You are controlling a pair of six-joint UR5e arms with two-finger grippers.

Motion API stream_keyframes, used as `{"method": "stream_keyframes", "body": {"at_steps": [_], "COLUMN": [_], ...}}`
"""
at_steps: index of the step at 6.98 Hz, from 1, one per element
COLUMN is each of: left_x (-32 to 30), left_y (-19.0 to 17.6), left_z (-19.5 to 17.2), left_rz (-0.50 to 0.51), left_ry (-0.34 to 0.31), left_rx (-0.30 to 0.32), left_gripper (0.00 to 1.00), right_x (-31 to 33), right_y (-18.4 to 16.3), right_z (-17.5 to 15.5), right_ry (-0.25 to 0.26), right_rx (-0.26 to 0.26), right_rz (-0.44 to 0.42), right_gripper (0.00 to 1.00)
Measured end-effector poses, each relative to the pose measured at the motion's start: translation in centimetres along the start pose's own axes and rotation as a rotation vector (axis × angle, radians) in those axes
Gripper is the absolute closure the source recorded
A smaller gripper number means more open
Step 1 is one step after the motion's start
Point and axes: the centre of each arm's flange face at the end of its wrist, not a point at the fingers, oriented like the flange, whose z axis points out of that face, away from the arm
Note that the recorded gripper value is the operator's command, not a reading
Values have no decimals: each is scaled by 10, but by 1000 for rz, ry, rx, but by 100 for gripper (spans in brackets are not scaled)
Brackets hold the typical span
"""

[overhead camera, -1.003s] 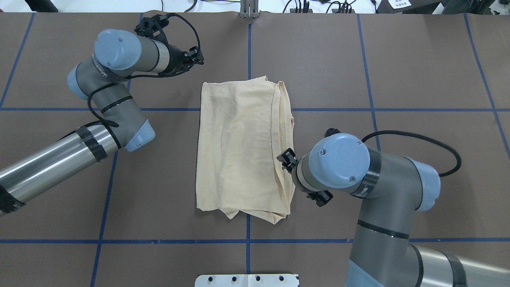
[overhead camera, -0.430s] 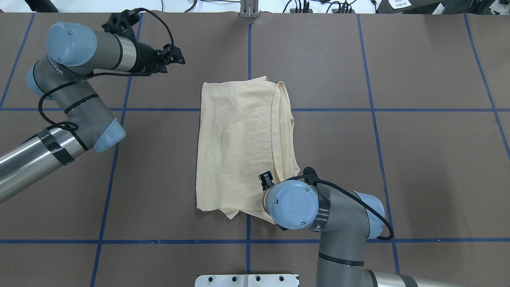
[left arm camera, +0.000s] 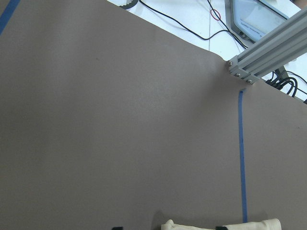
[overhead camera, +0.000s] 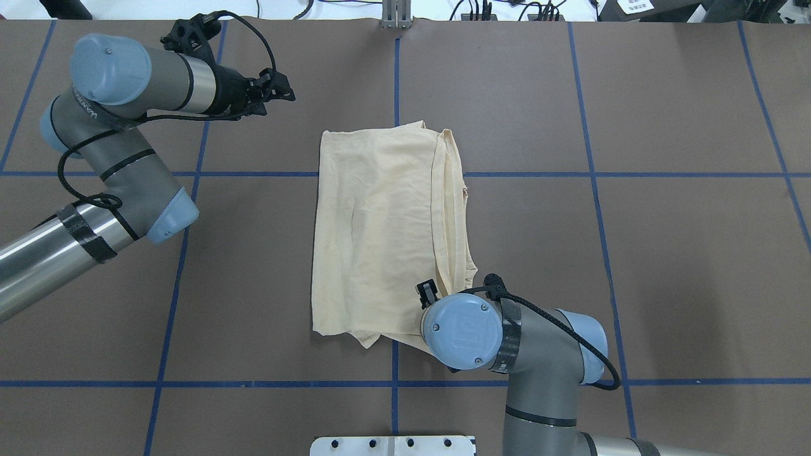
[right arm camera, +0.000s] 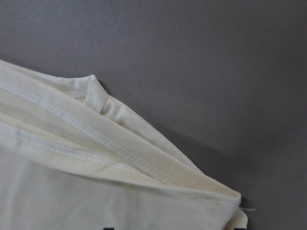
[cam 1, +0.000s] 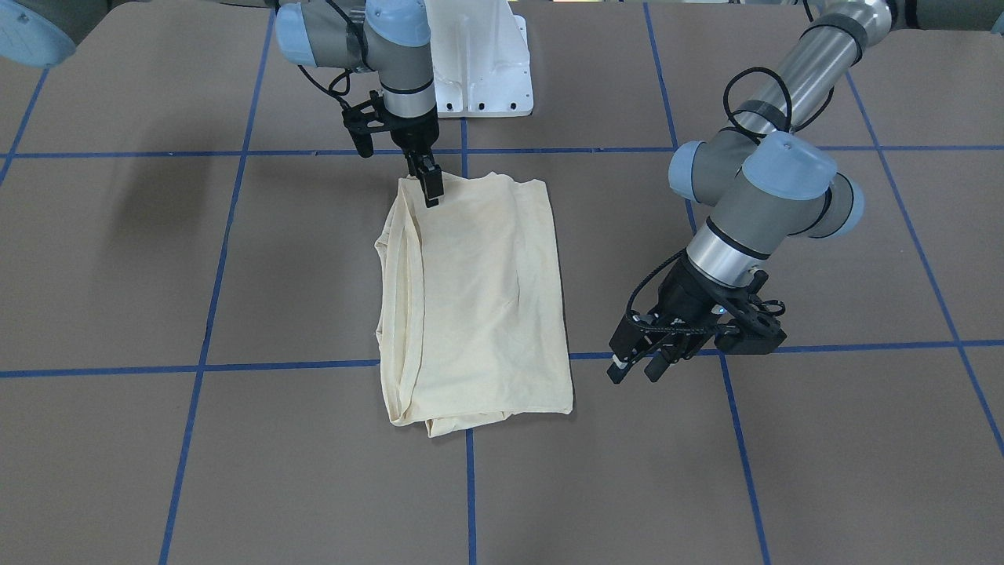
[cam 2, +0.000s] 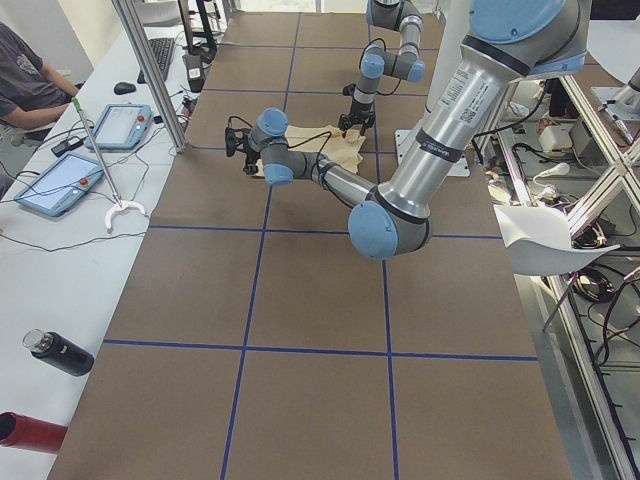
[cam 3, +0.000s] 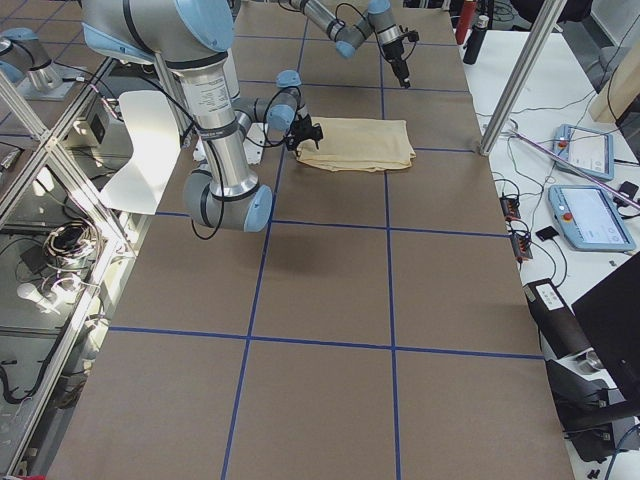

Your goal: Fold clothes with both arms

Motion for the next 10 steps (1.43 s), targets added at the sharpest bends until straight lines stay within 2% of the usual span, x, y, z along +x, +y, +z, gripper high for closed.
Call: {"method": "stream_keyframes", "body": {"at_steps": [2,5,6,7,10], "left_x": [-1,-3,-2,-2,-1], "left_y": [1,0,0,0,0], "left_z": [1,2,2,2,2], "left_rz": [-2,-6,-5,-5,-5], "left_ry": [-3,-7,-7,-7,-6], "left_rx": [-1,10,15,17,18], "left_gripper": [29,29,29,29,29], "right_x": [3,17,20,21,19], "right_y": [0,3,3,4,2], "right_z": [-7,0,3,6,6], "right_ry": [26,52,55,58,52], "right_rx": [19,37,43,47,46], "right_rz": [-4,-18,-22,-23,-14], "right_gripper": [11,10,42,99,100]}}
